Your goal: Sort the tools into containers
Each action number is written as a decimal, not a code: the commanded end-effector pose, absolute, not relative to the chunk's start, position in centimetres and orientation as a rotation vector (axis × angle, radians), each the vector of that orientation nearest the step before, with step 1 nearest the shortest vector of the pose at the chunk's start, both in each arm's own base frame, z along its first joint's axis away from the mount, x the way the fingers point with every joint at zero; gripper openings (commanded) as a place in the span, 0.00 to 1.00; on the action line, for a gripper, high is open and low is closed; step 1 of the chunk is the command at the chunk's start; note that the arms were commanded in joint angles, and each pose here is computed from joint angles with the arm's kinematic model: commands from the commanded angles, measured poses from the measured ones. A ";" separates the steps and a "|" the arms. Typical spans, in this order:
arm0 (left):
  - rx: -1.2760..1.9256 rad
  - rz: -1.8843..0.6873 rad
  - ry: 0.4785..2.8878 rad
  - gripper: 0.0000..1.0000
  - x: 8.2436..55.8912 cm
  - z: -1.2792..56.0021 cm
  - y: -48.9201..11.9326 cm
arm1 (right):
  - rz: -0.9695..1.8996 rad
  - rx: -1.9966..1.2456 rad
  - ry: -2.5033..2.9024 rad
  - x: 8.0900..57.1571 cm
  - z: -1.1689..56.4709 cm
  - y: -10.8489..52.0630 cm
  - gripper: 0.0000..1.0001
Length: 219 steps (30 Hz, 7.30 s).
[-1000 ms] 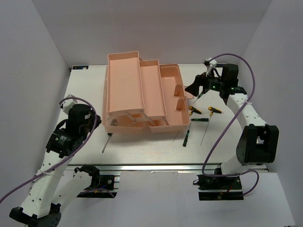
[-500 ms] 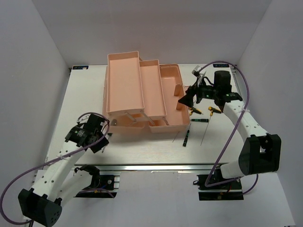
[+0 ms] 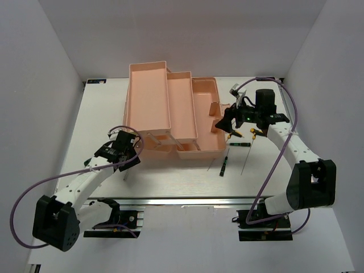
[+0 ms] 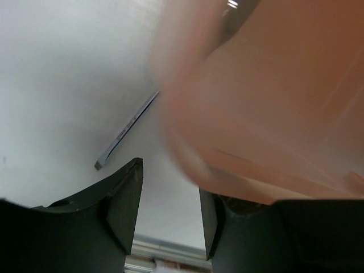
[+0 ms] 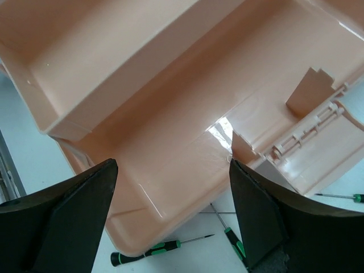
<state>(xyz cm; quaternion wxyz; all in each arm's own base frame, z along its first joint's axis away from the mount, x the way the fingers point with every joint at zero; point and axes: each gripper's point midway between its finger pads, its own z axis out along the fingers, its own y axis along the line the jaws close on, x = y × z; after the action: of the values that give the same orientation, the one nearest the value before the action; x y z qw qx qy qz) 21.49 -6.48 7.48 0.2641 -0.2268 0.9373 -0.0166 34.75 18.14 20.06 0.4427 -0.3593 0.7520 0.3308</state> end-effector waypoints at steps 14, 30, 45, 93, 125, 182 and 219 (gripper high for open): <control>-0.368 -0.035 2.224 0.56 33.1 12.8 -8.1 | 0.791 -0.834 1.965 36.4 17.3 17.6 0.85; -0.242 -0.059 2.325 0.57 32.6 7.7 -2.8 | 0.791 -0.820 1.994 36.2 16.6 17.4 0.86; -0.016 -0.175 2.459 0.53 31.7 3.5 -4.5 | 0.796 -0.803 2.002 36.3 16.7 17.4 0.86; 0.217 -0.088 2.343 0.55 34.4 2.9 0.7 | 0.843 -0.874 1.961 35.1 17.6 17.2 0.89; -0.050 0.145 2.391 0.00 30.6 8.2 4.3 | 0.900 -0.828 1.910 35.0 19.4 17.3 0.89; -0.822 0.148 2.529 0.60 38.7 4.2 8.8 | 0.913 -0.867 1.861 33.1 18.8 17.3 0.89; -0.027 -0.271 1.667 0.00 41.5 41.0 -3.4 | 1.064 -0.897 1.858 33.1 19.7 18.6 0.00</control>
<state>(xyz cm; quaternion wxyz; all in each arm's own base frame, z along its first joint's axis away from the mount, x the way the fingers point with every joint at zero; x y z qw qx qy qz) 38.74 2.79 37.25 0.6262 -0.1602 0.7602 -0.0663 32.68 17.81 17.88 0.3940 -0.3407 0.7534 0.4013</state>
